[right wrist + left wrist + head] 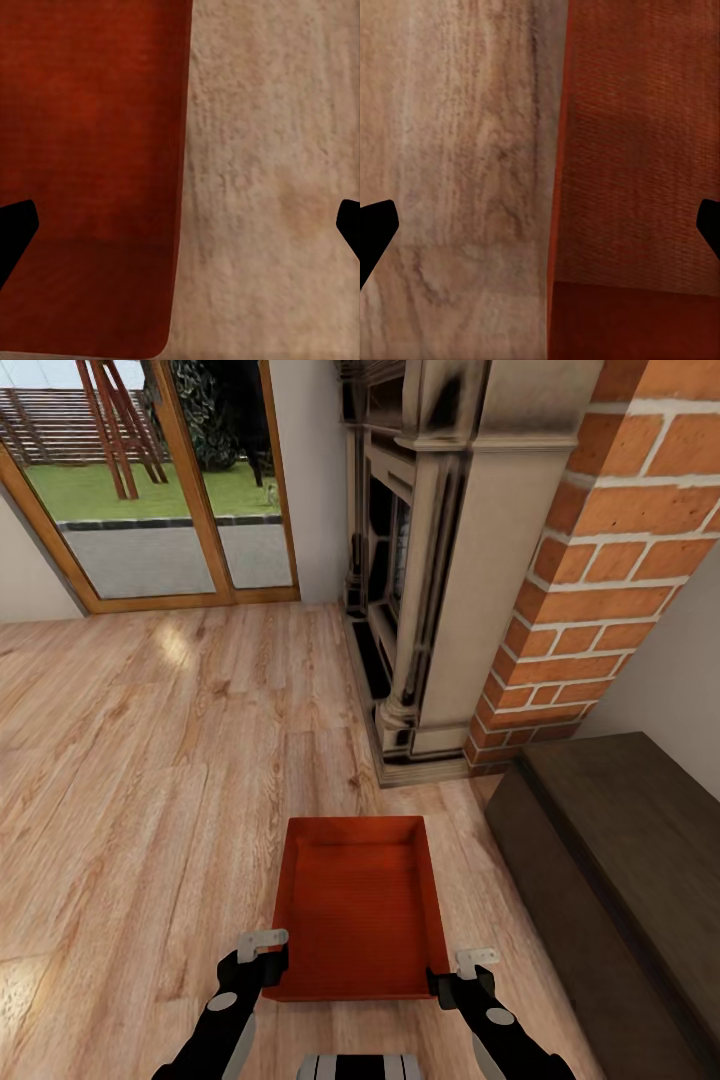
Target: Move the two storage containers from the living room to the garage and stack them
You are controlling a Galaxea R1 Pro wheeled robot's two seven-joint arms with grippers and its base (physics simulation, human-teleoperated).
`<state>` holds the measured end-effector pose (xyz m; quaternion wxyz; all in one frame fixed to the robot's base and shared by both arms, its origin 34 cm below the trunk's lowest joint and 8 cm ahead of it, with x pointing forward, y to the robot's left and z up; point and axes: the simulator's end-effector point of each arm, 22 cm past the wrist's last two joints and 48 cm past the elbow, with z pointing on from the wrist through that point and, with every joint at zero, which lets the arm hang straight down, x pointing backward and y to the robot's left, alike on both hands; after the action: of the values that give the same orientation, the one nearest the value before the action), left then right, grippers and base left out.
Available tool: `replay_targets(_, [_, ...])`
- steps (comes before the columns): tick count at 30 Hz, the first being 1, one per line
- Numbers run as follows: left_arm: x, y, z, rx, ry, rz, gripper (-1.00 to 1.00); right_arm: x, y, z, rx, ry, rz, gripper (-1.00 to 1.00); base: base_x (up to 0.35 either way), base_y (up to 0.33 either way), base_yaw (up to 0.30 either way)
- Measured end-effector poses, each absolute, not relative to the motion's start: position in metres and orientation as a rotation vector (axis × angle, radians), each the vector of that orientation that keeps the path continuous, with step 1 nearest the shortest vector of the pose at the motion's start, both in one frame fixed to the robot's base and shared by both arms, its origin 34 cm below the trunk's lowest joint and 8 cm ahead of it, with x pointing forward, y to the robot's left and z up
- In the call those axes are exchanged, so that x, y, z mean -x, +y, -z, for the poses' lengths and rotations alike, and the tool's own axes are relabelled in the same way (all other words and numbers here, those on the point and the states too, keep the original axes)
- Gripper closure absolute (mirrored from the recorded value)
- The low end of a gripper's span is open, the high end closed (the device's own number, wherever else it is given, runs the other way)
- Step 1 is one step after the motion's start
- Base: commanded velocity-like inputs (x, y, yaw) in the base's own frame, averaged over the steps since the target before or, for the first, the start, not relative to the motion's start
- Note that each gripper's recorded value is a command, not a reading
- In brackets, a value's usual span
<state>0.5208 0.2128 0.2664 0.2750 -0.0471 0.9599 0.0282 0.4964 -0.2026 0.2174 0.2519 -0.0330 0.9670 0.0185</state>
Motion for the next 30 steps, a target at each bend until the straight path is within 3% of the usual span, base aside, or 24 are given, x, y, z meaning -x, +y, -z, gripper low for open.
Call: replay_targets(30, [-0.504,0.205,-0.255,0.095,2.745,-0.055,-1.0,-0.497,-0.203,-0.218,0.091,2.629,-0.048,-1.0,0.0,0.0,0.0])
